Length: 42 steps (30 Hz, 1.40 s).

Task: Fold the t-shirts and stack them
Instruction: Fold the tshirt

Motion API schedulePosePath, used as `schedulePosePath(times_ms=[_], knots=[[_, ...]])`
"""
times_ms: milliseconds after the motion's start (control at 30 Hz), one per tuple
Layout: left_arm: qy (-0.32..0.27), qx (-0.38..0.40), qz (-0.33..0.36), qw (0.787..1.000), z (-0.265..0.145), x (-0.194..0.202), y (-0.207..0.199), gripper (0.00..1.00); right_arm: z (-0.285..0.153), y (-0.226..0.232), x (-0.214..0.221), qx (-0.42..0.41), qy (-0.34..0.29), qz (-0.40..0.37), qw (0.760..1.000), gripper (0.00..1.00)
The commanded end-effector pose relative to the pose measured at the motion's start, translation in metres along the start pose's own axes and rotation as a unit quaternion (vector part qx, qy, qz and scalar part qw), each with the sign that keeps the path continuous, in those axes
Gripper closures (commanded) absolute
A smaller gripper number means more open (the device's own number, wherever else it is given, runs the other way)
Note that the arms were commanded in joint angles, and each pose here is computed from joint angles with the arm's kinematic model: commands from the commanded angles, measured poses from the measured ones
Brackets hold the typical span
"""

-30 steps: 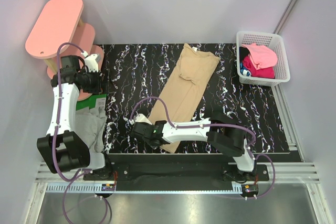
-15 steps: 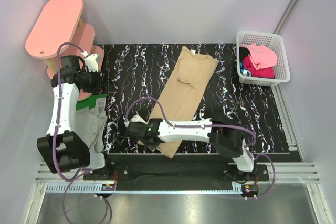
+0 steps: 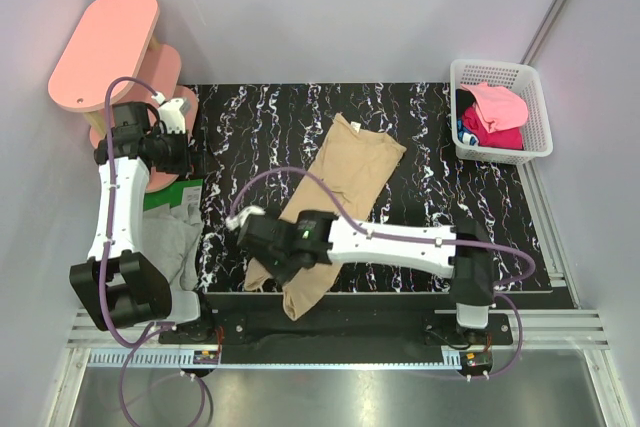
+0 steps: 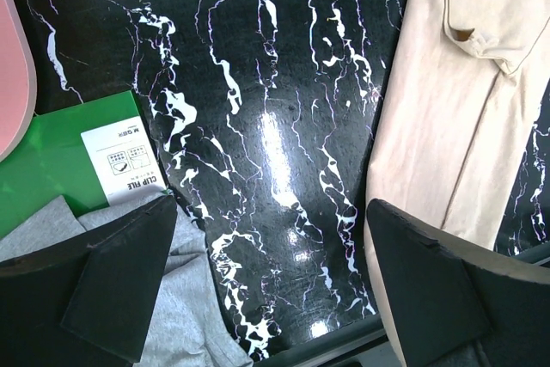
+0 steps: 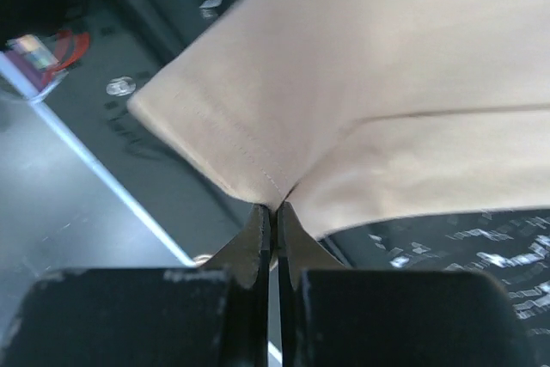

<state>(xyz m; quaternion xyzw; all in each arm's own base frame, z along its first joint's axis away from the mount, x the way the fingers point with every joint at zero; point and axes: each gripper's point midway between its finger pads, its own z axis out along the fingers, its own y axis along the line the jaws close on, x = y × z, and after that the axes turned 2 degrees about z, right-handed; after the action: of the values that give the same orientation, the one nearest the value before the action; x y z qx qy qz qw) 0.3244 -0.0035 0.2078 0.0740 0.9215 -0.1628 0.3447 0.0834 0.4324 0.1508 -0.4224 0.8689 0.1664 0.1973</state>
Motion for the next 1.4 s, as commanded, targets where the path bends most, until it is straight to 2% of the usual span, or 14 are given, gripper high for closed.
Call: schedulePosePath(times_ms=[0, 133, 367, 567, 900, 1033, 1067, 1100, 1133, 1200, 1233, 1300, 1333, 1367], knots=[[-0.037, 0.007, 0.02, 0.999, -0.015, -0.021, -0.008, 0.01, -0.016, -0.062, -0.021, 0.007, -0.025, 0.054, 0.998, 1.0], [-0.037, 0.009, 0.019, 0.999, -0.015, -0.022, -0.009, 0.01, -0.016, -0.115, -0.034, 0.029, -0.035, 0.086, 0.995, 1.0], [-0.036, 0.013, 0.019, 0.999, -0.014, -0.024, -0.009, 0.01, -0.009, -0.167, -0.049, 0.055, -0.043, 0.108, 0.992, 1.0], [-0.029, 0.025, 0.011, 0.999, -0.008, -0.021, -0.01, 0.01, 0.015, -0.183, -0.051, 0.056, -0.026, 0.112, 0.992, 1.0], [-0.028, 0.023, 0.028, 0.999, -0.01, -0.016, -0.01, 0.01, 0.045, -0.238, -0.044, 0.073, 0.006, 0.157, 0.985, 1.0], [-0.026, 0.026, 0.033, 0.999, -0.011, -0.012, -0.012, 0.01, 0.049, -0.265, -0.05, 0.07, 0.001, 0.182, 0.981, 0.98], [-0.026, 0.025, 0.032, 0.999, -0.011, -0.012, -0.012, 0.01, 0.055, -0.266, -0.049, 0.06, 0.008, 0.186, 0.981, 0.94], [-0.026, 0.026, 0.034, 0.999, -0.011, -0.012, -0.012, 0.01, 0.056, -0.271, -0.052, 0.058, 0.004, 0.191, 0.98, 0.86], [-0.026, 0.027, 0.034, 0.999, -0.012, -0.012, -0.013, 0.01, 0.056, -0.278, -0.051, 0.059, 0.007, 0.197, 0.979, 0.64], [-0.025, 0.026, 0.038, 0.999, -0.014, -0.011, -0.013, 0.01, 0.058, -0.292, -0.052, 0.083, 0.008, 0.199, 0.977, 0.42], [-0.025, 0.027, 0.04, 0.999, -0.014, -0.011, -0.014, 0.01, 0.056, -0.303, -0.051, 0.106, 0.007, 0.206, 0.973, 0.23], [-0.026, 0.026, 0.045, 0.998, -0.016, -0.01, -0.014, 0.01, 0.043, -0.338, -0.055, 0.187, -0.009, 0.22, 0.957, 0.1], [-0.026, 0.026, 0.046, 0.998, -0.016, -0.011, -0.014, 0.01, 0.035, -0.35, -0.052, 0.214, -0.008, 0.238, 0.947, 0.06], [-0.024, 0.027, 0.046, 0.998, -0.016, -0.01, -0.015, 0.01, 0.021, -0.378, -0.049, 0.278, -0.015, 0.254, 0.926, 0.05]])
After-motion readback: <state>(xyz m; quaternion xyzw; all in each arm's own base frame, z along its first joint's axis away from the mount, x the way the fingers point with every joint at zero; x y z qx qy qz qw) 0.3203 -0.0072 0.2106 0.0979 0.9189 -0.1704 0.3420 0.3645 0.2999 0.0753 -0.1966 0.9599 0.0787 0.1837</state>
